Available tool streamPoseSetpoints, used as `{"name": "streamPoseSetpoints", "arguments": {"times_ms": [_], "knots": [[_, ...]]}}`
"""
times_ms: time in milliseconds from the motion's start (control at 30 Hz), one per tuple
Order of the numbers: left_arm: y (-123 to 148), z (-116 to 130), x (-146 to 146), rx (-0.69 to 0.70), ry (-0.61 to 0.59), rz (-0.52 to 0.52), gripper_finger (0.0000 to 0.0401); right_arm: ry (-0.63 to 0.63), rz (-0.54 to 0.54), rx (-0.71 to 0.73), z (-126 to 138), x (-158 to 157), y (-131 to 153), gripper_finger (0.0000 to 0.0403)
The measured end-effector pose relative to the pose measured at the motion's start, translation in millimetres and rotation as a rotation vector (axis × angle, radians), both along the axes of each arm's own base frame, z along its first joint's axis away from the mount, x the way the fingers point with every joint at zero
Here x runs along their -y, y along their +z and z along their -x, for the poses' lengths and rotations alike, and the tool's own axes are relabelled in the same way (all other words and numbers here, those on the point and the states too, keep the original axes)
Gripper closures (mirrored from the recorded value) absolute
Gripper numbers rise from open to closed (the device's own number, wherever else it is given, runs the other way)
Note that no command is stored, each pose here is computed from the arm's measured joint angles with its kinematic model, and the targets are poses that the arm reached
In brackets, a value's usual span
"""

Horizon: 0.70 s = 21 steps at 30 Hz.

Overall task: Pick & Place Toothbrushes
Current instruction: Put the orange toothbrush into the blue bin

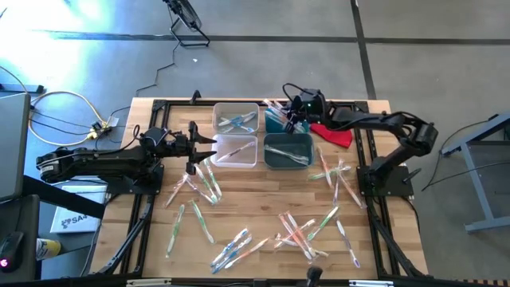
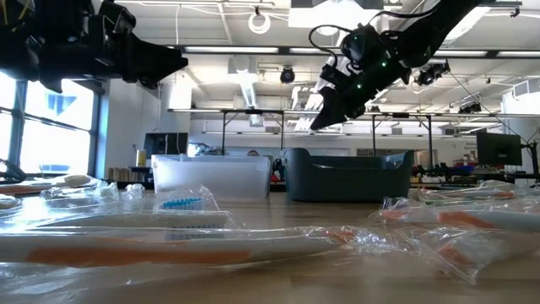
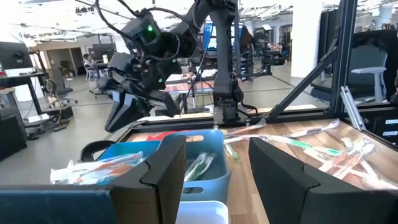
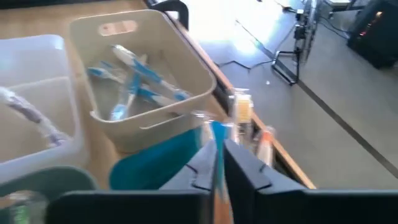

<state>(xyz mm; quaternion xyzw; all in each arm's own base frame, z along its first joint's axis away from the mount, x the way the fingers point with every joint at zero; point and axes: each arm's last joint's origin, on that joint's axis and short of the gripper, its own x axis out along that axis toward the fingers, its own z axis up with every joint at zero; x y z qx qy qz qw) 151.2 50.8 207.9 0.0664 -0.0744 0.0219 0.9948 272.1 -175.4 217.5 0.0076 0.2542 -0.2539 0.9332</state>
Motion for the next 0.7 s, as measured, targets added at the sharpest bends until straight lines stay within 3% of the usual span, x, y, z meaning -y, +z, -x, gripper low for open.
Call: {"name": "streamPoseSetpoints", "arguments": {"times_ms": [200,700], "knots": [[0,0,0,0.005,0.003,-0.003,0.023,0.033,0.01,0.002,-9,-8,8,0.04],[1,0,0,0.01,0.003,-0.005,0.023,-0.038,-0.018,-0.016,-30,-3,81,0.0401]]}}
